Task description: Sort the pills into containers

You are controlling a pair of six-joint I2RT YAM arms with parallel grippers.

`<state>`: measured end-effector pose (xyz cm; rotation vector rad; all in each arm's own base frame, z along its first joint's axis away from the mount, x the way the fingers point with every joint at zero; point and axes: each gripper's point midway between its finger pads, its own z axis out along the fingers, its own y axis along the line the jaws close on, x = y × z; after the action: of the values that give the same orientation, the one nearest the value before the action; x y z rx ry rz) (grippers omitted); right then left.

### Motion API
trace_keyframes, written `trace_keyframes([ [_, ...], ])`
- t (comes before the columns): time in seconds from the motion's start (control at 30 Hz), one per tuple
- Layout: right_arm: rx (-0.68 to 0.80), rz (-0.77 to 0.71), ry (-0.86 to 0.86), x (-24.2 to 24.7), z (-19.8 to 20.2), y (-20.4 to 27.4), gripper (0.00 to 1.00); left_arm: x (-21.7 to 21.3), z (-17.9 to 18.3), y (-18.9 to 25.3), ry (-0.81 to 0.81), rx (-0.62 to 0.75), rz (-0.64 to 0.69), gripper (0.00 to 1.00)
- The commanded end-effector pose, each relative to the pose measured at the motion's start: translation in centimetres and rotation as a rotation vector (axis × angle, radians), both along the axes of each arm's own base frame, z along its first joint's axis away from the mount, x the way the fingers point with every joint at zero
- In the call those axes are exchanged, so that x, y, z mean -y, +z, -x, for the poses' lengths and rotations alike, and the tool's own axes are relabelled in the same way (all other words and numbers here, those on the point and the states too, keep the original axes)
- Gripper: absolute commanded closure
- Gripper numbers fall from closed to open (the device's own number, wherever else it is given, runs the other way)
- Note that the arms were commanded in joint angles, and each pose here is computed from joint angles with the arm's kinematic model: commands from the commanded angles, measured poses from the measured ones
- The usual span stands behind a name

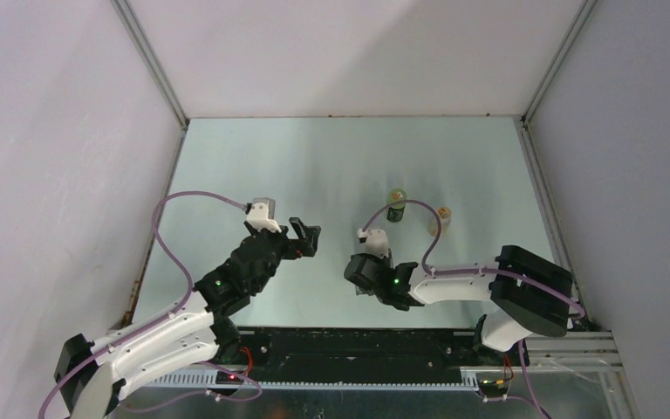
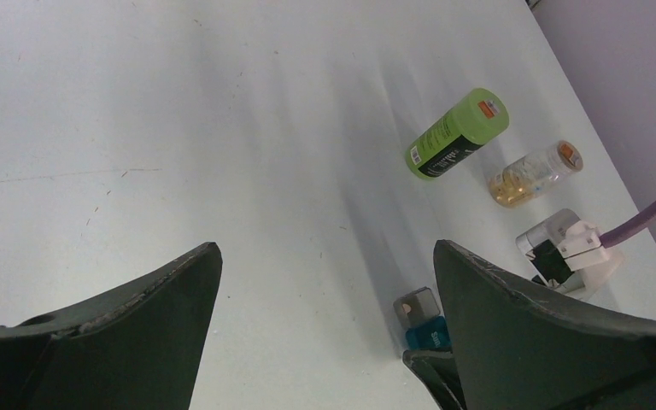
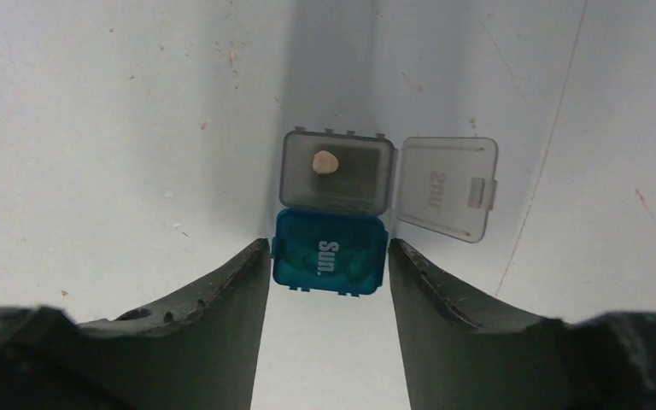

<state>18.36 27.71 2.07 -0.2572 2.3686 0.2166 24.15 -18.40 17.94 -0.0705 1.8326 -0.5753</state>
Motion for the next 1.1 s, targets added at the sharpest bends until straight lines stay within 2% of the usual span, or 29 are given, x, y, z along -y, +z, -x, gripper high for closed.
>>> trace_keyframes([
  [0.0, 0.05, -0.03, -0.014, -1.6, -1.2, 1.2, 0.47, -0.6, -0.3, 0.1, 0.041, 0.007, 0.014, 0.01],
  [0.2, 0.055, -0.005, -0.005, -1.4, -1.2, 0.8, 0.51, -0.6, -0.4, -0.4, 0.045, -0.001, 0.011, 0.01],
  [0.4, 0.086, 0.035, 0.035, -0.9, -1.4, 1.7, 0.64, -0.5, -0.3, -0.3, 0.043, -0.011, 0.03, 0.01],
  [0.53, 0.161, 0.082, 0.212, -1.3, -1.6, 3.9, 0.65, -0.5, -0.3, 0.0, 0.082, -0.055, 0.106, 0.01],
  [0.6, 0.131, 0.055, 0.365, -2.4, -0.5, 4.6, 0.65, -0.8, -0.1, -1.1, 0.13, -0.134, 0.135, 0.01],
  [0.7, 0.116, -0.029, 0.493, -3.3, 0.4, 6.9, 0.66, -0.3, -0.1, -1.8, 0.145, -0.214, 0.179, 0.0],
  [0.8, 0.104, -0.092, 0.641, -3.9, 2.0, 8.8, 0.66, 0.8, -0.1, -1.3, 0.111, -0.254, 0.204, 0.01],
  [1.07, 0.145, -0.078, 0.84, -3.9, 3.7, 11.3, 0.66, 5.0, 0.2, -0.8, -0.075, -0.334, 0.274, 0.01],
])
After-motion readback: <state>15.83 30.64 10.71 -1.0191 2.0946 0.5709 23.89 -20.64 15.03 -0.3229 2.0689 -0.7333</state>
